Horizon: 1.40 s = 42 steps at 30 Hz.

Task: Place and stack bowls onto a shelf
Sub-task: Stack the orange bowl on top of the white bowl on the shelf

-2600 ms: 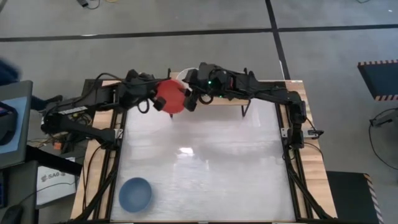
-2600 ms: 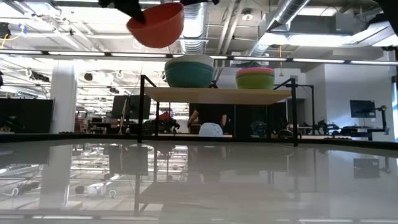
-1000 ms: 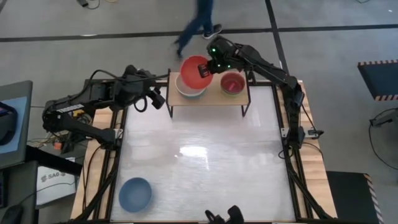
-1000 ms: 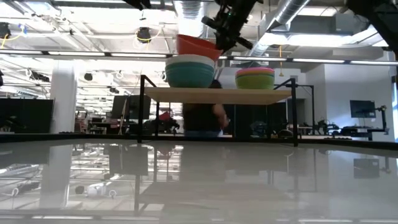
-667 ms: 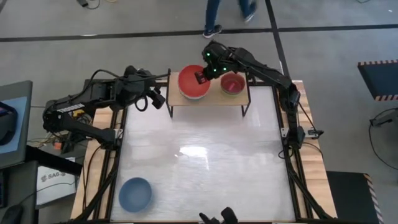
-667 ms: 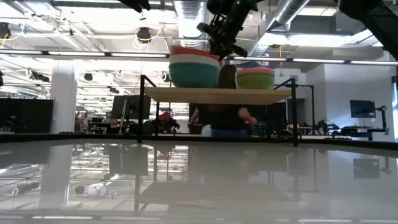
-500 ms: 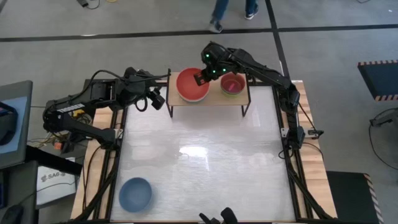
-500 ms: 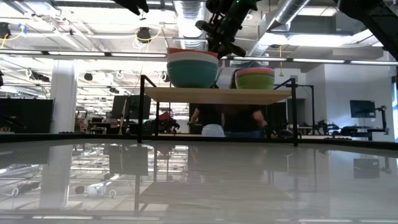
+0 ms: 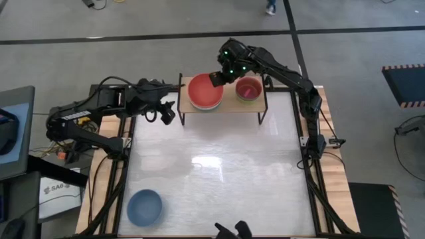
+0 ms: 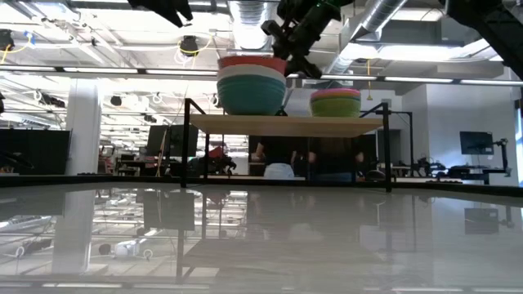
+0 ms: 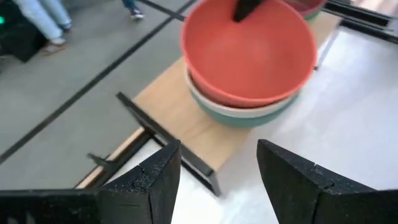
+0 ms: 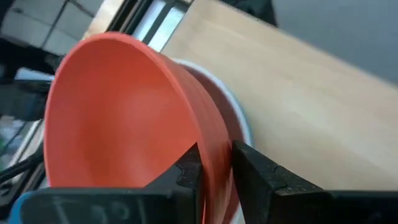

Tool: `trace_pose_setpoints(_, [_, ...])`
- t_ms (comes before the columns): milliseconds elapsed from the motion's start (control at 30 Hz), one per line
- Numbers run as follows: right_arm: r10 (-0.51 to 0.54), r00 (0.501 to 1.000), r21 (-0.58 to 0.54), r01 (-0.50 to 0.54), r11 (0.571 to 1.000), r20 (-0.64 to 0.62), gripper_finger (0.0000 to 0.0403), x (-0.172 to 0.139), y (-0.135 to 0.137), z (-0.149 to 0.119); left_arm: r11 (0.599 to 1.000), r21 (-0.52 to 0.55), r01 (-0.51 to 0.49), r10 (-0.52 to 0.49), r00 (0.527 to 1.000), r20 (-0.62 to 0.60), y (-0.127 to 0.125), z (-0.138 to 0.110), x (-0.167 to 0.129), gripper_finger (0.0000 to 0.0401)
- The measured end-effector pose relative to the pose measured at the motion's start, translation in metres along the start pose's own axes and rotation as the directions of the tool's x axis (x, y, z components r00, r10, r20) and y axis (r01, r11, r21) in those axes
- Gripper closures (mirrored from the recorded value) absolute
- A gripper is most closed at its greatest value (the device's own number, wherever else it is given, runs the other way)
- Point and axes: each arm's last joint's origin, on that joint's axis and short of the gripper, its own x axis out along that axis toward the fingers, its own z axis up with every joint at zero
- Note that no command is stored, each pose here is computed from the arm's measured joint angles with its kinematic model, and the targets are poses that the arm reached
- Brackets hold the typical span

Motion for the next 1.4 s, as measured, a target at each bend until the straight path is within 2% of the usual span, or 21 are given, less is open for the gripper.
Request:
trace_pose_setpoints(167, [0.074,0.997,0.015,-0.074,0.997,-0.038,0.0311,-0.001,-0.003,0.002,0.992,0.057,0.117,-0.115,0.993,-0.036,-0.012,-0.011,0.017,0.0204])
trace_pose_setpoints(433, [0.065,0.996,-0.017,-0.066,0.998,-0.064,0.0305,-0.001,-0.004,-0.001,0.941,0.075,0.330,-0.331,0.944,0.006,-0.034,-0.025,0.048,0.0204])
trace_pose_setpoints(567, [0.067,0.996,-0.024,-0.069,0.997,-0.057,0.0283,-0.001,-0.004,0.000,0.918,0.108,0.381,-0.384,0.923,0.008,-0.045,-0.033,0.066,0.0204])
trace_pose_setpoints(800, [0.079,0.997,-0.029,-0.079,0.996,-0.012,0.0216,-0.006,-0.005,0.005,0.908,0.164,0.385,-0.378,0.923,-0.074,-0.063,-0.044,0.099,0.0204])
trace_pose_setpoints(933, [0.107,0.993,-0.047,-0.105,0.993,0.048,0.0194,-0.020,-0.001,0.009,0.905,0.184,0.384,-0.374,0.923,-0.086,-0.073,-0.048,0.118,0.0204])
trace_pose_setpoints(1067, [0.131,0.986,-0.063,-0.125,0.990,0.105,0.0191,-0.042,0.001,0.010,0.907,0.201,0.371,-0.360,0.928,-0.093,-0.080,-0.051,0.133,0.0204])
trace_pose_setpoints(1167, [0.136,0.982,-0.094,-0.125,0.988,0.127,0.0194,-0.055,0.002,0.010,0.928,0.196,0.317,-0.305,0.948,-0.091,-0.079,-0.052,0.141,0.0204])
trace_pose_setpoints(1400, [0.108,0.989,-0.119,-0.096,0.988,0.098,0.0208,-0.051,-0.004,0.010,0.968,0.130,0.215,-0.205,0.975,-0.082,-0.056,-0.047,0.152,0.0205])
